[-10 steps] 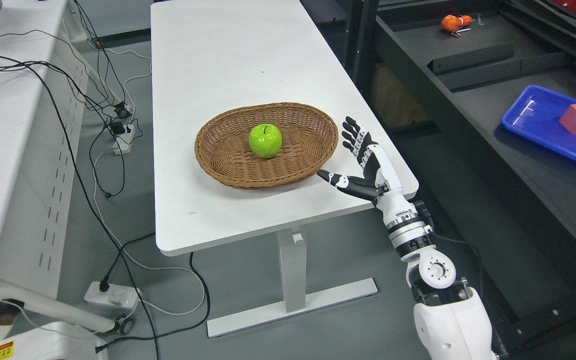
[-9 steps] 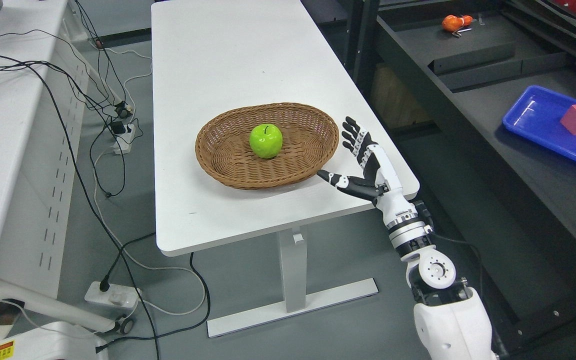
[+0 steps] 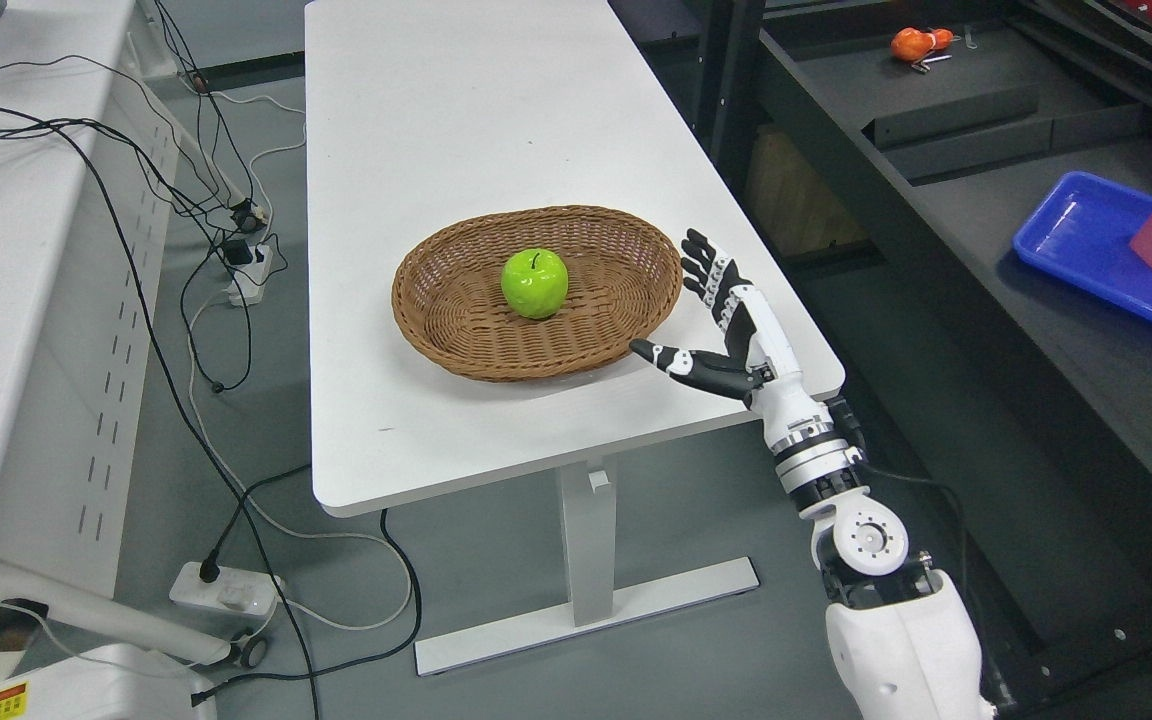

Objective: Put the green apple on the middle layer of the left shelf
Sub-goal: 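Reach the right hand over the wicker basket toward the green apple, then close the right hand around the green apple in the basket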

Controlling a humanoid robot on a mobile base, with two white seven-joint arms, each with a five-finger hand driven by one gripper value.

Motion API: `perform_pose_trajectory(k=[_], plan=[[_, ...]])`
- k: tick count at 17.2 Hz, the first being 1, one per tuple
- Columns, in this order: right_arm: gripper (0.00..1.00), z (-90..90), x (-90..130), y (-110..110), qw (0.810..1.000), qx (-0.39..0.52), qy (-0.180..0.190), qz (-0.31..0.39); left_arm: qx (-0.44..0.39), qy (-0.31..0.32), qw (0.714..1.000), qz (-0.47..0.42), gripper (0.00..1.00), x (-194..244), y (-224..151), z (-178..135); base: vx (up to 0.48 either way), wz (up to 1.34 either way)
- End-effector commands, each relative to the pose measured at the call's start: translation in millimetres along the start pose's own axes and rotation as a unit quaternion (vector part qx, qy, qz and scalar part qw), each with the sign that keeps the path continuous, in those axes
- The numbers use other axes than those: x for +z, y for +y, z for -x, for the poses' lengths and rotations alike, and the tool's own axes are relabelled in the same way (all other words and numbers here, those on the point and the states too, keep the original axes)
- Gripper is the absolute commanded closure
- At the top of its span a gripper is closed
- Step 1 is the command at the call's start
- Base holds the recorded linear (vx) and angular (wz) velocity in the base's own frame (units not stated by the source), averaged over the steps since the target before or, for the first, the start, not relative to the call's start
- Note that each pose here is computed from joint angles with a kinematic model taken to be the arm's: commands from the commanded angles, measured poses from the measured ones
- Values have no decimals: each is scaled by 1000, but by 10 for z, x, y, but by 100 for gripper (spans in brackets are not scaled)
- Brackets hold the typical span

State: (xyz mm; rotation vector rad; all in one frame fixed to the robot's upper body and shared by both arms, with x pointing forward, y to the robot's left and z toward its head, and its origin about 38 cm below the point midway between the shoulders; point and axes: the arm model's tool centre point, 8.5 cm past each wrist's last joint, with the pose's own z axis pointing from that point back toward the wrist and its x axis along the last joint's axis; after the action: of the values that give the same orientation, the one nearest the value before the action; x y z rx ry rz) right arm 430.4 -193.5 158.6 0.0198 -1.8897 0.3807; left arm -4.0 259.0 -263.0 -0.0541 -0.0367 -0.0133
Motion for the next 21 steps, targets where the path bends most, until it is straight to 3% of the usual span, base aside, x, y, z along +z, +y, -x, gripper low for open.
perform_pose_trajectory(k=[1, 3, 5, 6, 7, 9, 10, 13, 19, 21], plan=[[0, -396, -456, 62, 954, 292, -29, -56, -1, 0, 1000, -8, 0, 15, 111, -1, 28, -4], [0, -603, -622, -22, 955, 288, -47, -43, -1, 0, 1000, -8, 0, 15, 111, -1, 81, 21], [0, -912, -816, -55, 952, 288, -93, -39, -1, 0, 1000, -8, 0, 15, 111, -1, 153, 123], [0, -1032, -922, -18, 948, 297, -103, -52, -1, 1, 1000, -9, 0, 15, 112, 4, 173, 120], [0, -1037, -977, 102, 943, 306, -99, -91, -1, 0, 1000, -8, 0, 15, 111, -1, 173, 120], [0, -936, -991, 259, 934, 314, -78, -154, -1, 0, 1000, -9, 0, 15, 112, -1, 221, 24], [0, -860, -941, 456, 921, 324, -72, -202, 0, 0, 1000, -8, 0, 15, 111, -1, 227, -21], [0, -558, -729, 728, 879, 365, -49, -303, -1, 0, 1000, -8, 0, 15, 111, -1, 196, -12], [0, -141, -736, 733, 838, 424, 3, -342, -1, 0, 1000, -9, 0, 15, 112, -1, 77, -1], [0, 16, -728, 705, 812, 456, 22, -364, -1, 0, 1000, -8, 0, 15, 111, -1, 45, 0]])
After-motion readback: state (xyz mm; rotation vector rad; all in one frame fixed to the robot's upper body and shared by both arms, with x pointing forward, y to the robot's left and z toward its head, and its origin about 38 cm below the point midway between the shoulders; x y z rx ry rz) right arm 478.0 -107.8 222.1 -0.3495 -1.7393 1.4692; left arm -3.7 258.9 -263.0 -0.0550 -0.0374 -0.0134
